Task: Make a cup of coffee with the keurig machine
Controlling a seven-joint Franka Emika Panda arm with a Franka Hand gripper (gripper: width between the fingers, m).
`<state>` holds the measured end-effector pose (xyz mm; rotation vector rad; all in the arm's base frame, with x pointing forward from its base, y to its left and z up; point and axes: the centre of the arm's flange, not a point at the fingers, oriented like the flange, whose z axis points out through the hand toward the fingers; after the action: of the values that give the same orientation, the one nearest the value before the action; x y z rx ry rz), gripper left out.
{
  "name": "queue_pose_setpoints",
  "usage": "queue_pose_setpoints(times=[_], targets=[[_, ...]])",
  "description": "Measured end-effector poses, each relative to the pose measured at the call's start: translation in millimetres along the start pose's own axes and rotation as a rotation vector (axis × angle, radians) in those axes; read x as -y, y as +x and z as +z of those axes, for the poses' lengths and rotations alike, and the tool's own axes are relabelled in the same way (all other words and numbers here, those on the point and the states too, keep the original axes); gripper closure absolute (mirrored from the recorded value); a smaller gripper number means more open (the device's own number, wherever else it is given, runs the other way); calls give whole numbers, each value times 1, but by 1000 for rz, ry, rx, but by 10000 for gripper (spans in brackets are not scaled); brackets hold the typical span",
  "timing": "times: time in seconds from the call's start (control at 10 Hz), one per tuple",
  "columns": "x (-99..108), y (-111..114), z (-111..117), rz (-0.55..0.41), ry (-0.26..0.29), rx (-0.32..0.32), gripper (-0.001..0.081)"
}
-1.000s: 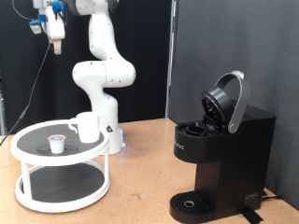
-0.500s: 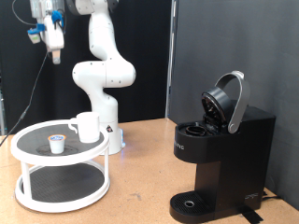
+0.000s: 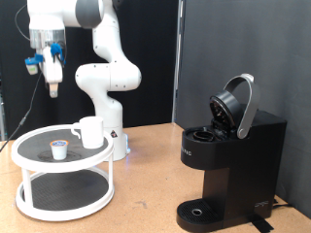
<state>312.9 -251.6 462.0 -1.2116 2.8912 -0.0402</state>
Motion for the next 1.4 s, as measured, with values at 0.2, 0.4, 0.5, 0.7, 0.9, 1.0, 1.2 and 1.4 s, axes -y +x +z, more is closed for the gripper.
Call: queue_pose_setpoints(times=[0.2, 0.4, 0.5, 0.7, 0.9, 1.0, 1.2, 1.4], targets=[[4, -3, 23, 4, 11, -12, 72], [6, -5, 43, 10, 18, -13, 72], [6, -7, 51, 9, 22, -13, 72], [6, -10, 64, 19, 33, -10, 72], [5, -14, 79, 34, 45, -22, 72], [4, -15, 86, 36, 50, -28, 72], [3, -18, 98, 40, 60, -37, 72], [3, -20, 109, 45, 62, -40, 72]])
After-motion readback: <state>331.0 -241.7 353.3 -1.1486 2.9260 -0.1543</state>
